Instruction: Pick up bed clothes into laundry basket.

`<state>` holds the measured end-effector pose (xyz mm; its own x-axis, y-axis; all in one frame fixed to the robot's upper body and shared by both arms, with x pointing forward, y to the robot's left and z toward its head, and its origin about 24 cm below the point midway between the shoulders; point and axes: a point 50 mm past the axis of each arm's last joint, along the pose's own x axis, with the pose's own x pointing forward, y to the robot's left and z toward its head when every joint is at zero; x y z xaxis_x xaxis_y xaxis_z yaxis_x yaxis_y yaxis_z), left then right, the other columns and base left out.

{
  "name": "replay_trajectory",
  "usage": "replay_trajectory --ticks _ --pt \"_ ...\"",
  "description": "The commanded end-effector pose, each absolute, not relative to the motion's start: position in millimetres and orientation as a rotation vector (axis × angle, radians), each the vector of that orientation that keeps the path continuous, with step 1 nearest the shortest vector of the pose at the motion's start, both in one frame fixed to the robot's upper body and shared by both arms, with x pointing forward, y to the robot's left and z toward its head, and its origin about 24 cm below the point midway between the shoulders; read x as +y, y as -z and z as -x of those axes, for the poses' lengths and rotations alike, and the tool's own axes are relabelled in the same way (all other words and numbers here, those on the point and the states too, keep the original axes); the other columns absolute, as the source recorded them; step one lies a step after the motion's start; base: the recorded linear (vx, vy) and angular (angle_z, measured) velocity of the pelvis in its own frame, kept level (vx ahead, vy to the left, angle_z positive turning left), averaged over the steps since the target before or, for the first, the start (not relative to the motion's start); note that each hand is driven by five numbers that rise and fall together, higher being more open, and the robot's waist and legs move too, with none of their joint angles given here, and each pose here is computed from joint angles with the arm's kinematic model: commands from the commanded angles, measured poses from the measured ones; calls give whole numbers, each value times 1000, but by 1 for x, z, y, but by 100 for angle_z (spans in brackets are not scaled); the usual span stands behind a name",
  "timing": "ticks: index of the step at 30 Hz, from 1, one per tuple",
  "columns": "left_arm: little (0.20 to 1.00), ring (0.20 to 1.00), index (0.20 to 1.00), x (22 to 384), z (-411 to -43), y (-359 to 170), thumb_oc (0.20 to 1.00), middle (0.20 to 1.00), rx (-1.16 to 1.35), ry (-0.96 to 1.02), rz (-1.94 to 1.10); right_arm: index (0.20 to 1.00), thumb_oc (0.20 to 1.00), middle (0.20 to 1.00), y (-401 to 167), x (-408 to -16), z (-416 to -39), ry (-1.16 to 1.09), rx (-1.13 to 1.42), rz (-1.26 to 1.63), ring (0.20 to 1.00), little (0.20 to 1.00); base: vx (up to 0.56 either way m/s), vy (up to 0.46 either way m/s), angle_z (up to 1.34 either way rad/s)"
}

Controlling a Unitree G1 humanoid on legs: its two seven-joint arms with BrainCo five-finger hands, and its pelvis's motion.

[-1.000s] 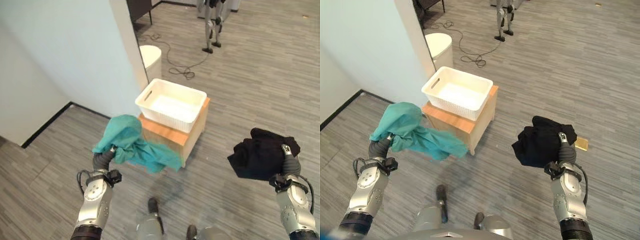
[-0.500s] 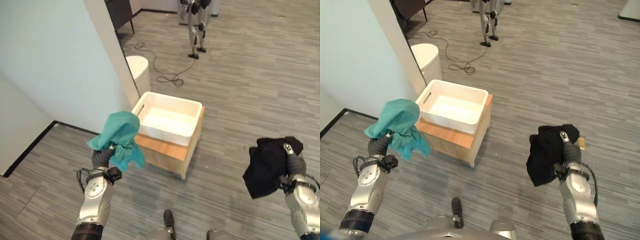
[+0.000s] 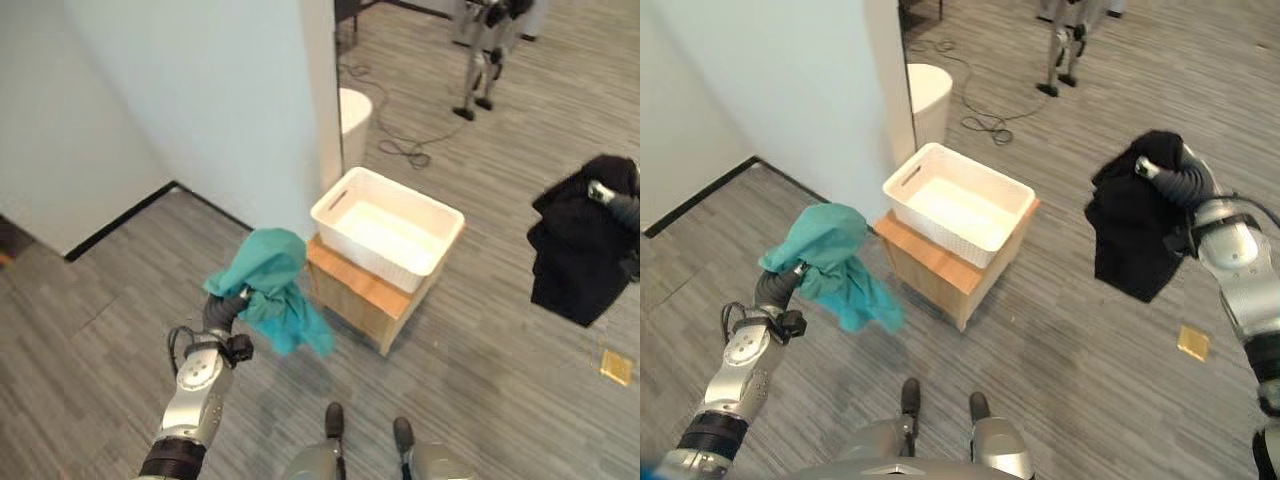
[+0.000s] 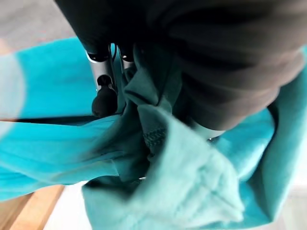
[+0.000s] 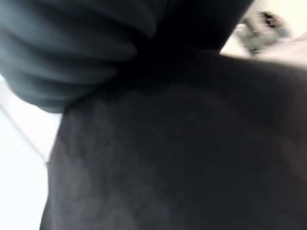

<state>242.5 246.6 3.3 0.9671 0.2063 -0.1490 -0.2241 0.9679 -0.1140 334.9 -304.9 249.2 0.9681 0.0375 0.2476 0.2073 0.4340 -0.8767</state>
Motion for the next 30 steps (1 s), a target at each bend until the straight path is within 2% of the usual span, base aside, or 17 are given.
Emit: replay_trajectory --ticks 1,2,3,5,8,14,18,24,29,30 --pt "200 200 200 283 -238 -33 200 200 27 -238 41 200 200 200 -313 -301 -336 229 -386 1461 200 200 89 -63 16" --pt "200 200 200 292 -232 -32 200 200 48 -246 -7 200 200 200 -332 -290 -343 265 -399 1723 200 200 69 -59 28" --pt "200 200 200 295 -231 -34 200 200 46 -252 -25 200 200 200 -339 -286 -347 290 -409 1782 200 200 46 -45 25" --pt "200 200 200 298 -229 -33 200 200 49 -268 -25 200 200 200 -348 -283 -352 332 -420 1793 200 200 31 -41 31" --pt "200 200 200 309 -224 -39 200 200 34 -304 -56 200 200 200 -366 -272 -365 391 -383 1989 200 200 26 -59 43" --pt "200 200 200 308 -222 -37 200 200 40 -298 -63 200 200 200 -367 -286 -375 447 -194 2145 200 200 -11 -45 37" --pt "200 200 200 306 -220 -36 200 200 39 -295 -48 200 200 200 -369 -308 -369 536 -127 2081 200 200 -20 -31 24" --pt "200 200 200 303 -226 -38 200 200 24 -287 -53 200 200 200 -375 -291 -373 540 -218 2032 200 200 -36 -19 0" --pt "200 200 200 289 -234 -36 200 200 10 -264 35 200 200 200 -363 -281 -384 556 -225 1943 200 200 -32 -11 -17" --pt "200 200 200 286 -237 -37 200 200 0 -270 67 200 200 200 -355 -270 -391 534 -242 1945 200 200 -21 -10 -8"
